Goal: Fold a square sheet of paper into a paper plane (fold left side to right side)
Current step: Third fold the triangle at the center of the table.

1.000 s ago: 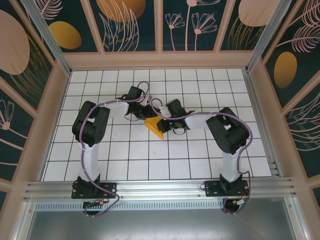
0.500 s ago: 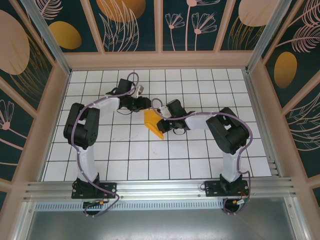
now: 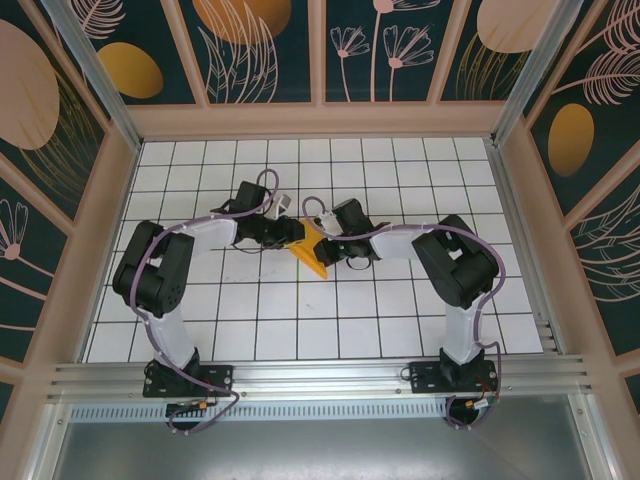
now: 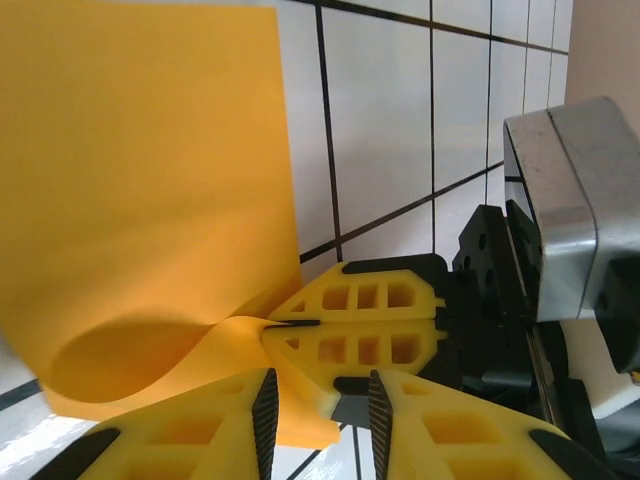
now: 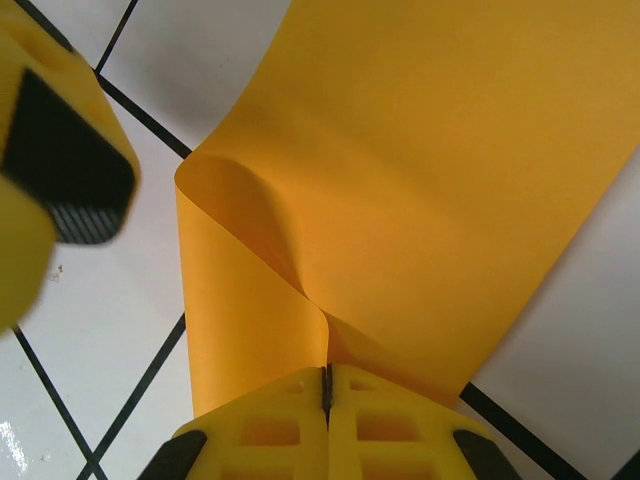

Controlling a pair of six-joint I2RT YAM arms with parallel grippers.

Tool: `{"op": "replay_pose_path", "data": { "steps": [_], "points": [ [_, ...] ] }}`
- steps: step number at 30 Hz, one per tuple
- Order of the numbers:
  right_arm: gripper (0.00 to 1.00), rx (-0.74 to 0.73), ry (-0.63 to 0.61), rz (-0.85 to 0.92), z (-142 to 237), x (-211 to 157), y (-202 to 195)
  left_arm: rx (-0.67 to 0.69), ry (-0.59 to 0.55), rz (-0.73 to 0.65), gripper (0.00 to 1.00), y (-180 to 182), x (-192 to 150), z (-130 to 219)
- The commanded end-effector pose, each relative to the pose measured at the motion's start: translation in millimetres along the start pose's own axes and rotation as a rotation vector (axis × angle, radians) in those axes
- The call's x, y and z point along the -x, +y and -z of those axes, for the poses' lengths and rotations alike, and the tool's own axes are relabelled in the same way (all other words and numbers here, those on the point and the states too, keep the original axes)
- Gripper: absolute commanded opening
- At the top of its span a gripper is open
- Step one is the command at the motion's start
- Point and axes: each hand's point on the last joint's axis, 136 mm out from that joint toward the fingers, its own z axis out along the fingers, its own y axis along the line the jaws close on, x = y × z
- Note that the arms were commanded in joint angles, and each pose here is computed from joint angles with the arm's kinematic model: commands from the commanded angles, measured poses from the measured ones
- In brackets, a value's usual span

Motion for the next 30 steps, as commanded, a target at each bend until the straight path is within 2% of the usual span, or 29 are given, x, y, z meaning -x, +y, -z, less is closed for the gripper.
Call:
{"op": "replay_pose_path", "data": {
  "steps": [1, 21, 30],
  "points": [
    [0.0, -0.023, 0.081, -0.046, -9, -29, -12, -0.024, 0.01, -0.001, 0.32, -4, 1, -12],
    [0.0, -0.033, 0.084, -0.038, -8, -28, -13, 0.157, 0.05, 0.049, 0.31, 51, -21, -28],
    [0.0, -0.013, 0.021, -0.042, 3, -4, -6, 0.221, 0.076, 0.073, 0.31, 75, -36, -31]
  ]
}}
